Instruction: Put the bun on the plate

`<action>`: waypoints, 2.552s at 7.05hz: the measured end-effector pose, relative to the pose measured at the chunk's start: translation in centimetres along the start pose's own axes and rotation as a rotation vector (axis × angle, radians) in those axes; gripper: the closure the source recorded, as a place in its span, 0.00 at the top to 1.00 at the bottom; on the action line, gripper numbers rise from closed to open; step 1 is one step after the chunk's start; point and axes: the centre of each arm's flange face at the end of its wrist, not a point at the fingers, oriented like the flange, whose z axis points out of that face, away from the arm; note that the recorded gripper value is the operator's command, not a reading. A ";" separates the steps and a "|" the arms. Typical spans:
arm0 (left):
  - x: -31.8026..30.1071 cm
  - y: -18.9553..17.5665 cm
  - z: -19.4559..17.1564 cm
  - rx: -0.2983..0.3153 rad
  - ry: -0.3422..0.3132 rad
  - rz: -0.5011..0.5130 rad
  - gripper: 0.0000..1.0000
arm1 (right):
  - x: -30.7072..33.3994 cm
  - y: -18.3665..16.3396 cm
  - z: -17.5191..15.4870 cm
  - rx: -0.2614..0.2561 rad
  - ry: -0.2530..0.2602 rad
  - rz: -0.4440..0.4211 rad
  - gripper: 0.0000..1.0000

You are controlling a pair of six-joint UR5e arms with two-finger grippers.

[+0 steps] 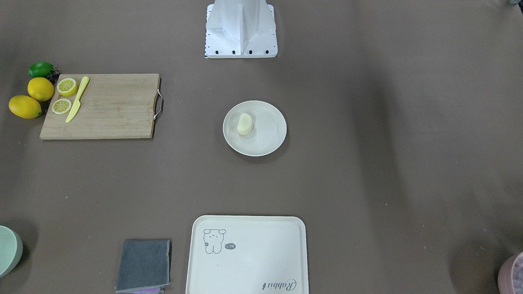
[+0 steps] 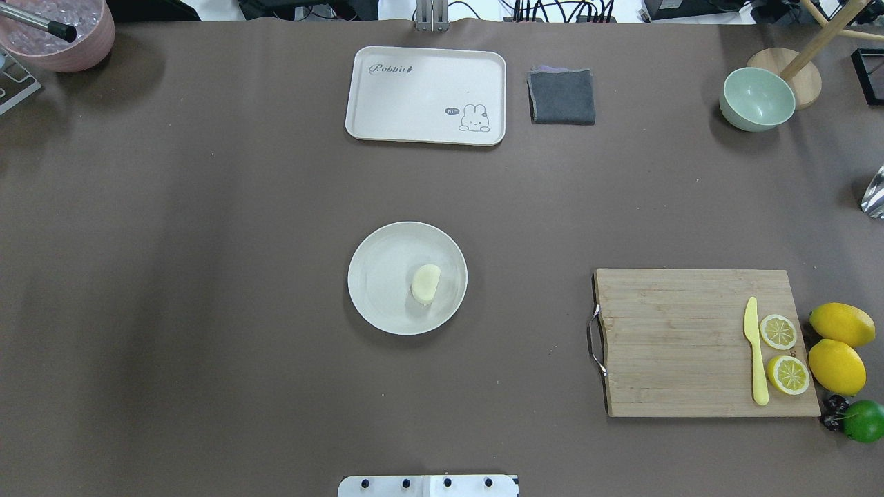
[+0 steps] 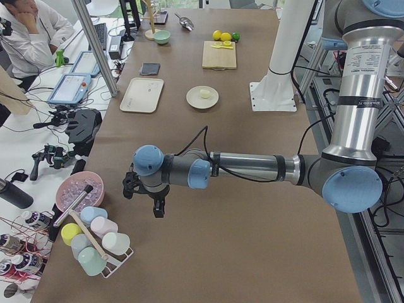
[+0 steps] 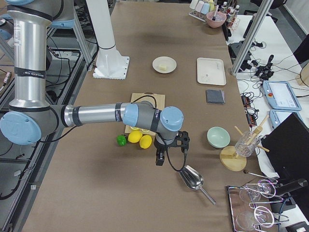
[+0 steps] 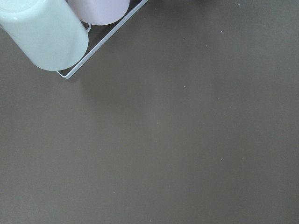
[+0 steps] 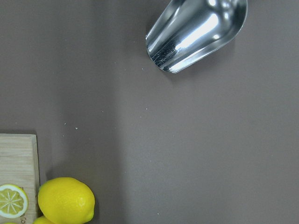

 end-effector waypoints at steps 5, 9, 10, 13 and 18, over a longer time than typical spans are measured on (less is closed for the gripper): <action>0.0 0.0 -0.1 0.003 0.000 0.001 0.98 | -0.4 -0.6 -0.5 0.036 0.003 -0.042 1.00; 0.0 0.0 -0.1 0.003 0.000 0.001 0.98 | -0.6 -0.9 -0.7 0.047 0.007 -0.055 1.00; 0.0 0.0 -0.1 0.003 0.000 0.001 0.98 | -0.6 -0.9 -0.7 0.047 0.007 -0.055 1.00; -0.2 0.3 0.1 0.000 0.000 -0.003 0.98 | -0.7 -0.9 -0.7 0.048 0.006 -0.055 1.00; -1.3 2.1 0.7 0.041 0.007 0.040 0.98 | -0.8 -0.8 -0.8 0.050 0.008 -0.057 1.00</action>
